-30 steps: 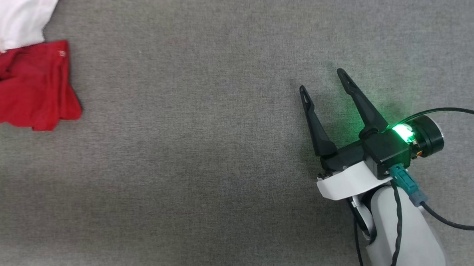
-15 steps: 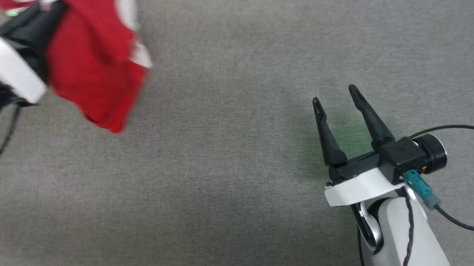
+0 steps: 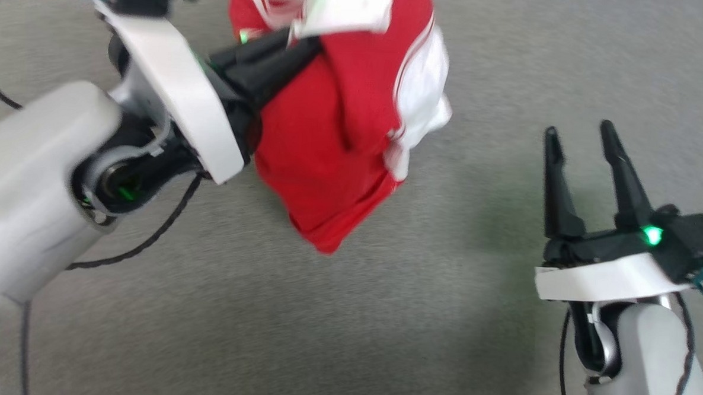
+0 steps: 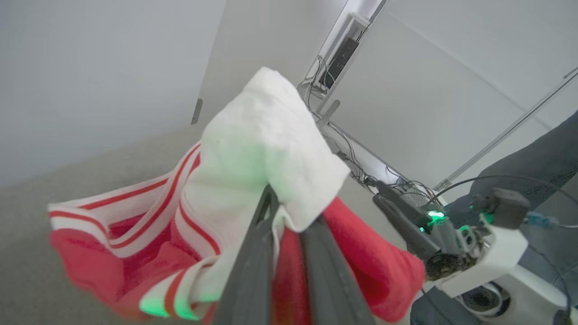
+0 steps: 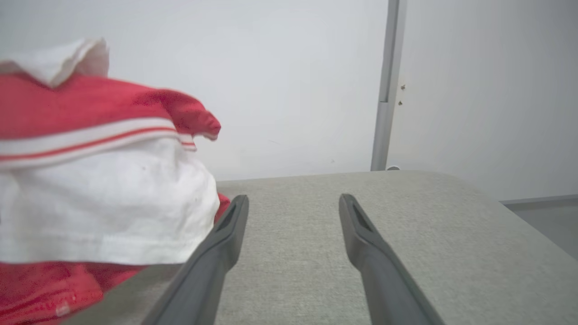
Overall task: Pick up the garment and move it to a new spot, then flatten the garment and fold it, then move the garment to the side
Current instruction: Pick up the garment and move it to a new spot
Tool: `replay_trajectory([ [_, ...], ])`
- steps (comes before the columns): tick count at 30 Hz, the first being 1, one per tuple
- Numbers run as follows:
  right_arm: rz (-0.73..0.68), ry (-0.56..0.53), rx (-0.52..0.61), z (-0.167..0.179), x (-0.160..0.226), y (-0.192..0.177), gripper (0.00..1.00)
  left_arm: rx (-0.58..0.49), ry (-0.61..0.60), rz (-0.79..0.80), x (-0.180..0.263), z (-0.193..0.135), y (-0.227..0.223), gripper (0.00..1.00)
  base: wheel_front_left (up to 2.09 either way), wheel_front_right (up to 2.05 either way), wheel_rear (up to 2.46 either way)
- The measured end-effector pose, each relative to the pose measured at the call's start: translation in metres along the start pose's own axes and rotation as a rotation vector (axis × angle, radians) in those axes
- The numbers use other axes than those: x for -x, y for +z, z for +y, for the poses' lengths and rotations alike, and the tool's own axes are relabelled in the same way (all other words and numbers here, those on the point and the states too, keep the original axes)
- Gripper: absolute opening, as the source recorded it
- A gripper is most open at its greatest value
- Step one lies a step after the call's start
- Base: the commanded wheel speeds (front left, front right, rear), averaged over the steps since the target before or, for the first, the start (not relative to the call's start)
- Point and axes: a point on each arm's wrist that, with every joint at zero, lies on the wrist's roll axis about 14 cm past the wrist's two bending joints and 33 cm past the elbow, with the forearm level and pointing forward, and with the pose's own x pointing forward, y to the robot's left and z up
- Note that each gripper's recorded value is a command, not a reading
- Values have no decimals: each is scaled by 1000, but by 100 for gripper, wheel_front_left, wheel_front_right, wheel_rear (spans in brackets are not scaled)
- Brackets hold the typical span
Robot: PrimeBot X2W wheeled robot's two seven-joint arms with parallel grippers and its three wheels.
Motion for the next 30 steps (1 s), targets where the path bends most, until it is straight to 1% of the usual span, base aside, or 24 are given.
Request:
replay_trajectory([
  [2,3,-56,-4,-18,9,1,100,12,16,70,-11,12,-27,0,0,0,0],
  [6,6,-142,-9,-45,26,5,100,46,84,200,-21,47,-78,0,0,0,0],
  [10,33,-206,-10,-63,46,2,100,-2,157,336,-18,86,-114,0,0,0,0],
  [12,45,-228,-11,-68,52,0,100,-57,176,420,-14,102,-130,0,0,0,0],
  [15,70,-249,-11,-72,59,-6,100,-93,171,510,-15,115,-150,0,0,0,0],
  [20,88,-250,-8,-72,59,-11,100,-129,153,546,-18,122,-161,0,0,0,0],
  [21,88,-247,-8,-72,58,-12,100,-137,151,548,-18,122,-161,7,0,0,0],
  [23,83,-231,-1,-68,52,-12,100,-142,150,544,-18,121,-160,45,0,0,0],
  [24,79,-221,3,-66,49,-11,100,-159,148,542,-17,119,-158,95,0,0,0],
  [25,76,-213,7,-65,46,-11,100,-166,147,534,-17,117,-156,100,0,0,0],
  [27,79,-193,21,-60,42,-13,100,-183,142,505,-14,111,-151,100,0,0,0],
  [30,81,-155,48,-52,34,-15,100,-158,169,414,-6,106,-138,100,0,0,0],
])
